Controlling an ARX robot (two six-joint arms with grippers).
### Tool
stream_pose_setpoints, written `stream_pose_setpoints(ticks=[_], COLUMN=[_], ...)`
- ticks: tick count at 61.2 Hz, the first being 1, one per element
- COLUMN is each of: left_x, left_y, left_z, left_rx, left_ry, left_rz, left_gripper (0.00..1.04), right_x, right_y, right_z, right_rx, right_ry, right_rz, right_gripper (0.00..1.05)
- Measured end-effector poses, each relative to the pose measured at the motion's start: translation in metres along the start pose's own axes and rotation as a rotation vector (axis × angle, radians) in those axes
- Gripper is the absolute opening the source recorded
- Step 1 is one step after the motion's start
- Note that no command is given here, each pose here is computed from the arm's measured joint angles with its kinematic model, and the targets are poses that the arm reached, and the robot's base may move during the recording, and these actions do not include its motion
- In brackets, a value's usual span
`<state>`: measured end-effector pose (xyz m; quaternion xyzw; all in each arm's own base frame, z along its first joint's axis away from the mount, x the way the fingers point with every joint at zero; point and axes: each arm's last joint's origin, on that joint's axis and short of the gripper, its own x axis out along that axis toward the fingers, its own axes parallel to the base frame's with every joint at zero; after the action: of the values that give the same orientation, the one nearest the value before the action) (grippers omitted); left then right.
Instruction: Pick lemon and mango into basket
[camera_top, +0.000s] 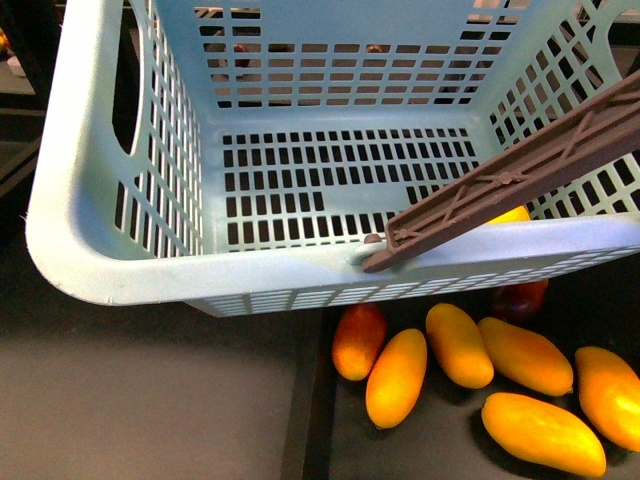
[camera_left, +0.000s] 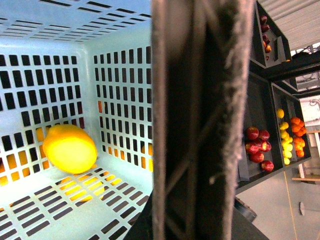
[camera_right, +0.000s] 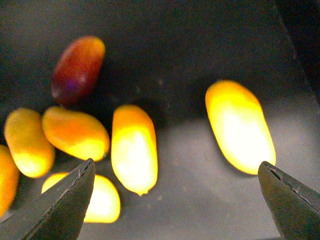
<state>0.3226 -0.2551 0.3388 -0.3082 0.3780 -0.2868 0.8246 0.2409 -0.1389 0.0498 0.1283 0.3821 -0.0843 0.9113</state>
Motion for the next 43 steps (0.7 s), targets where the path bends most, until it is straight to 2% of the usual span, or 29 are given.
stream_pose_setpoints(ticks=[9,22,43], left_x=[0.000,0.000,0.000], left_y=[0.000,0.000,0.000], left_z=[0.000,0.000,0.000], left_rx=[-0.001,-0.001,0.000], left_ry=[0.002,0.003,0.000], left_rz=[-0.002,-0.003,0.000], left_gripper=[0.04,0.04,0.04], right_x=[0.025,0.054,0.084], right_y=[-0.001,0.011,0.022], right_z=[-0.017,-0.035,-0.029], right_rx=[-0.060,-0.114,-0.121], right_ry=[0.086,0.152,0.151], right_rz=[-0.046,-0.048,-0.026], right_gripper=[0.96,0.96,0.96])
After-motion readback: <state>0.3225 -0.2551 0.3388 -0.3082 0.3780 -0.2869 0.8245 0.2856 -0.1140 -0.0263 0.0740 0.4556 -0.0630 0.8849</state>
